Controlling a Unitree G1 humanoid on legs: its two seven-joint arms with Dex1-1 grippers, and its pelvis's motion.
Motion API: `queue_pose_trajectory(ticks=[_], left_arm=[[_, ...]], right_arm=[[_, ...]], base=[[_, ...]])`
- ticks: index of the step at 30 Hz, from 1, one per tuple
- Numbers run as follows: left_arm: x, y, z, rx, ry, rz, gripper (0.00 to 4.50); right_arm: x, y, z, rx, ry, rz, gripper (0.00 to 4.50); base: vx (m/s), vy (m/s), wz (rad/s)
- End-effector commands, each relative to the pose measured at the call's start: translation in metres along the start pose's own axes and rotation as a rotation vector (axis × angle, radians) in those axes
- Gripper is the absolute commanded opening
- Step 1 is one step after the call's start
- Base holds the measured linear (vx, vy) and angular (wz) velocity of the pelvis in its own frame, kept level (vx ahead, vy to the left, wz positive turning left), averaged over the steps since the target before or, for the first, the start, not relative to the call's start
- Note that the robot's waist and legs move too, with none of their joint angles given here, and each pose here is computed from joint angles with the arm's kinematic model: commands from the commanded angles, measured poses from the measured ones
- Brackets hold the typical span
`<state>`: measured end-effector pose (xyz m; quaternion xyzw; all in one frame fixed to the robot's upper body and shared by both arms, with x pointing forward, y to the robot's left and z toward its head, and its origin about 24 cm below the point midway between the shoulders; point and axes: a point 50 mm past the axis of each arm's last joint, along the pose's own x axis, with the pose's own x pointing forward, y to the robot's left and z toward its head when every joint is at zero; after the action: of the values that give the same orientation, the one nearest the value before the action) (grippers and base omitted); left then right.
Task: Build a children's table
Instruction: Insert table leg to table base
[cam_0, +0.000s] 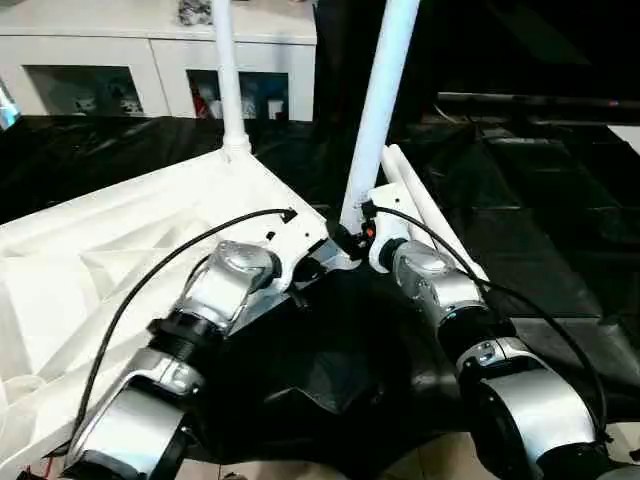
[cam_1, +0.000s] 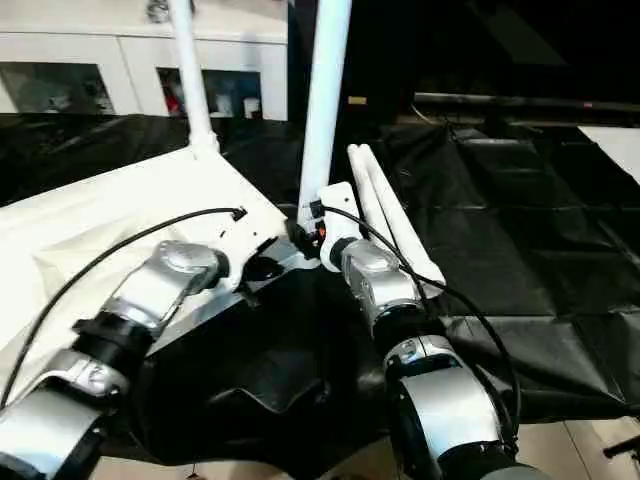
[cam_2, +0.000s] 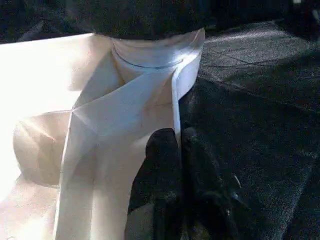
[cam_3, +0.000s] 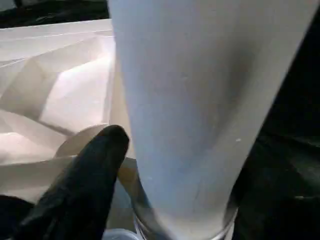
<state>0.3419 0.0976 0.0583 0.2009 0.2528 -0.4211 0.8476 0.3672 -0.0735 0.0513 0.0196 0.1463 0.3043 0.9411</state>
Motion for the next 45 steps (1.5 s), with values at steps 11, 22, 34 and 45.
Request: queue_pose_trajectory(ticks=[11, 22, 34, 45], left_arm=[[-0.017, -0.01, 0.003, 0.107, -0.172, -0.205, 0.0], [-0.034, -0.01, -0.019, 0.18, -0.139, -0.337, 0.0], [-0.039, -0.012, -0.026, 0.2, -0.122, -0.396, 0.0], [-0.034, -0.009, -0.025, 0.13, -0.134, -0.331, 0.0]], right_arm=[[-0.024, -0.002, -0.002, -0.105, 0.022, 0.302, 3.88], [-0.068, -0.012, -0.003, -0.253, 0.079, 0.48, 3.88], [-0.072, -0.008, -0.009, -0.255, 0.114, 0.483, 3.11], [-0.069, -0.005, -0.023, -0.2, 0.149, 0.428, 2.7]], base=[[0.005, -0.003, 0.0], [0.0, 0.0, 0.0], [0.0, 0.0, 0.0], [0.0, 0.0, 0.0]])
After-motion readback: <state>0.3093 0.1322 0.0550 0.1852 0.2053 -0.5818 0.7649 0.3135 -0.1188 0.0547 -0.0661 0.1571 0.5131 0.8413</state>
